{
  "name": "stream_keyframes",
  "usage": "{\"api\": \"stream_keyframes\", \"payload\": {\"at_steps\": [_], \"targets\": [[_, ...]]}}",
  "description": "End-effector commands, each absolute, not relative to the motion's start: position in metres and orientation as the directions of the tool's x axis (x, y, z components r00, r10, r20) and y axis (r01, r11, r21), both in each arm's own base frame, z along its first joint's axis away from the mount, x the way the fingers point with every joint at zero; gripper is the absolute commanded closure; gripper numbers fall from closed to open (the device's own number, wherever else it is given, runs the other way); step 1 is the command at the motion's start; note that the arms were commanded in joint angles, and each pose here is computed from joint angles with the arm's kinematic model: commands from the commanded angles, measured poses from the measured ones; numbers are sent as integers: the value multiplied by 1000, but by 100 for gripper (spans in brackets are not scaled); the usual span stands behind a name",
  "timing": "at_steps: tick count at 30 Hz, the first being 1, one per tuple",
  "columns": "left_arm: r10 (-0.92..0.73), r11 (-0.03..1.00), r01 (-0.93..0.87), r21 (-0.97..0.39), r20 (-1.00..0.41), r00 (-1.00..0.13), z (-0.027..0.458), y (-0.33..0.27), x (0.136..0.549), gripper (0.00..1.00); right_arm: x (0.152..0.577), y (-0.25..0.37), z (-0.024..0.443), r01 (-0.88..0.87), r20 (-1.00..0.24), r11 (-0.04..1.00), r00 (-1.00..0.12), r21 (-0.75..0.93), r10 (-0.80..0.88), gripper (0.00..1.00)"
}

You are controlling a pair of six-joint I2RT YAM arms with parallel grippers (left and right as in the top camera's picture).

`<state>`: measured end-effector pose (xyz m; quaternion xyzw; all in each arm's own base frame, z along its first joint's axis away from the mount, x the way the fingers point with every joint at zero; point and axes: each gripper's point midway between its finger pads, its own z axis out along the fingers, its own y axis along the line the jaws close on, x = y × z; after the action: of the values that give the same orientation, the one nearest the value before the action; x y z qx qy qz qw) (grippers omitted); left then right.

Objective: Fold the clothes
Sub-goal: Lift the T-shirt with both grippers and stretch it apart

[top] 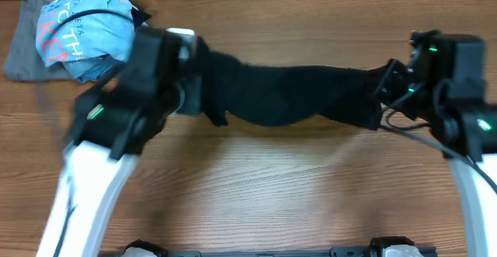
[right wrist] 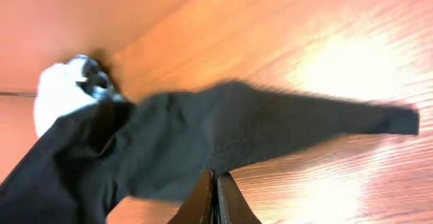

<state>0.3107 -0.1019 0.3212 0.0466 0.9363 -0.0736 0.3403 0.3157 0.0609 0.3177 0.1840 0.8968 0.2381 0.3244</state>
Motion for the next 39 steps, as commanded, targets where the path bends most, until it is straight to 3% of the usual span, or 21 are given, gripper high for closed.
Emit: {"api": "stream_keyframes", "payload": {"at_steps": [1, 12, 19, 26, 39], "targets": [[-68, 973, 137, -185, -801, -595, 412, -85, 265, 96, 288, 58, 392, 79, -618, 819, -616, 569, 489, 96], [-204, 955, 112, -273, -885, -418, 492, -42, 171, 96, 211, 42, 481, 48, -720, 833, -477, 551, 504, 96], [-214, 970, 29, -243, -899, -381, 497, -28, 180, 96, 204, 24, 501, 95, -762, 841, -378, 533, 525, 96], [-200, 977, -6, -214, -899, -389, 497, -29, 202, 96, 215, 19, 506, 109, -777, 846, -348, 522, 524, 96], [-256, 961, 96, -258, -966, -42, 599, -9, 145, 96, 187, 4, 557, 81, -834, 851, -168, 520, 525, 96]]}}
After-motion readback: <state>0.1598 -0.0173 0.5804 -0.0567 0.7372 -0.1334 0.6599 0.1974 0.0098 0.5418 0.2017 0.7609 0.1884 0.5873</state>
